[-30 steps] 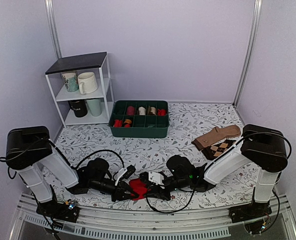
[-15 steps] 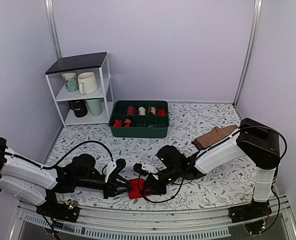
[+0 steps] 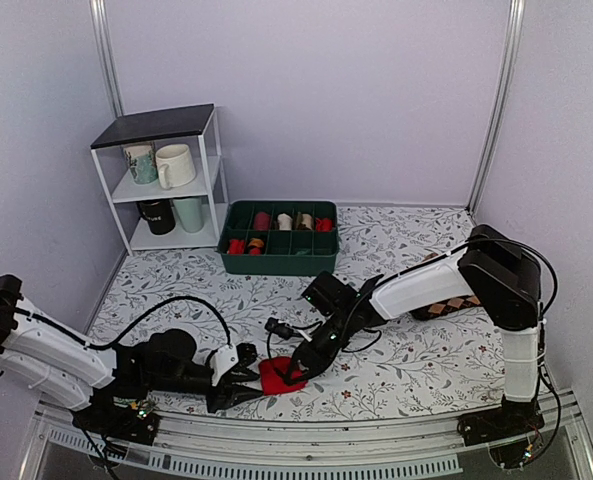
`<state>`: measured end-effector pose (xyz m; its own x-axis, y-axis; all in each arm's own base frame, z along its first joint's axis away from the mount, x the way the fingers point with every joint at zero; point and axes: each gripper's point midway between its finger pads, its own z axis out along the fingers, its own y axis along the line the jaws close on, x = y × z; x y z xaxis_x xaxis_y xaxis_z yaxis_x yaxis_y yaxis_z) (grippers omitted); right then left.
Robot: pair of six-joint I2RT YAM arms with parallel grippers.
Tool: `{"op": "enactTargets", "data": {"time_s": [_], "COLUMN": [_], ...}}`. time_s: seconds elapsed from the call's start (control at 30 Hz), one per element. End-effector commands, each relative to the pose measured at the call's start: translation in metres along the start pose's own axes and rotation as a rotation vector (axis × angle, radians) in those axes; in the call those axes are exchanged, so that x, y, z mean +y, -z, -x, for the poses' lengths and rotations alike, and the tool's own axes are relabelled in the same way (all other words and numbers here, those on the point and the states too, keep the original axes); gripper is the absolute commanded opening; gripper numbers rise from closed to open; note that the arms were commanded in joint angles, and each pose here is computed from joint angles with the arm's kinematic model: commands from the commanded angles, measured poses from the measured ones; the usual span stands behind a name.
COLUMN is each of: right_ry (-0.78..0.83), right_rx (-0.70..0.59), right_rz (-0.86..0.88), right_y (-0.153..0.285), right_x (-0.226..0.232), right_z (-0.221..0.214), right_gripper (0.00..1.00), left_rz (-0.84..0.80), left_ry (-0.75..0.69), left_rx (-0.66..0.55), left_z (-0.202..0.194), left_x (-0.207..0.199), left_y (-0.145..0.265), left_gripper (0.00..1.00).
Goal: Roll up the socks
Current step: Roll the sock at the center of the board.
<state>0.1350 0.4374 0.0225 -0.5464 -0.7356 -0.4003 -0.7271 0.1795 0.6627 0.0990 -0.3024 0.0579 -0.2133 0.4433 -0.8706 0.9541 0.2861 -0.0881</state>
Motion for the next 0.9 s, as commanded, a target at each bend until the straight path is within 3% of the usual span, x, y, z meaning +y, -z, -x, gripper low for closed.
{"op": "enactTargets", "data": {"time_s": [0.0,0.17,0.43,0.87], "right_ry": [-0.285,-0.304,-0.298,-0.311], "right_rx": [0.270,0.288,0.294,0.303], "right_rz": [-0.109,-0.114,-0.127,-0.117], "right_y": [-0.010,-0.009,-0.008,-0.012], "right_x": [-0.036,-0.035,-0.037,-0.039], "right_z": [-0.088,-0.091,-0.090,-0.091], "right_gripper": [0.17,0.17,0.17,0.17], "left_rz": [0.040,0.056,-0.028,-0.050], "left_ry": [-0.098,-0.142,-0.149,-0.122], "left_rx": [-0.037,-0.064,-0.008,0.044], "left_z": [0.020,0.030,0.017,0.003], "left_x": [0.003,0.005,-0.009,-0.011], "left_y": [-0.011,-0.017,-0.036,-0.052], "left_gripper": [0.39,0.42,0.65,0.58]}}
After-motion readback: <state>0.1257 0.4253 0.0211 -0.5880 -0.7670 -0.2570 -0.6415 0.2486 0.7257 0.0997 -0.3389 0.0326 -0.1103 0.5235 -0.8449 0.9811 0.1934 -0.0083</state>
